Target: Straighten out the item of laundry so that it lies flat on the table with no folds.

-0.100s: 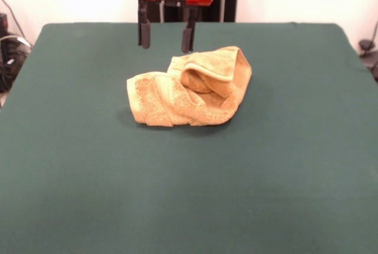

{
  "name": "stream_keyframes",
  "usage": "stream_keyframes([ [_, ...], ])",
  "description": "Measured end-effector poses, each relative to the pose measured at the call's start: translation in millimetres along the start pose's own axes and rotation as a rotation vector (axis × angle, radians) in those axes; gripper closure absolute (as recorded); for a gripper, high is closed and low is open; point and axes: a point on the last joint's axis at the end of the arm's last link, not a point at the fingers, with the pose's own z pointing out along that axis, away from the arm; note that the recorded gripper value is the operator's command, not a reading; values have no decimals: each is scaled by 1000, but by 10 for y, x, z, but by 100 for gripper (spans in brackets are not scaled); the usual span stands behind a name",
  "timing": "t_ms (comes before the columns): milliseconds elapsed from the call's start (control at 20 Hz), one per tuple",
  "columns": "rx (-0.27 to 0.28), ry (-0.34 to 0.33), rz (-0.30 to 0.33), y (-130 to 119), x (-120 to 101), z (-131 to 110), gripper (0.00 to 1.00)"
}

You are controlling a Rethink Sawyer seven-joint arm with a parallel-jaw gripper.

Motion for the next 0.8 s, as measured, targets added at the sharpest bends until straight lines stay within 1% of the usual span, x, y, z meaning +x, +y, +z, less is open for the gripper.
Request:
stream_keyframes([
  [400,3,0,-3,25,139,379,0],
  [600,-1,15,-5,52,197,508,0],
  [800,-3,28,-6,62,237,565,0],
])
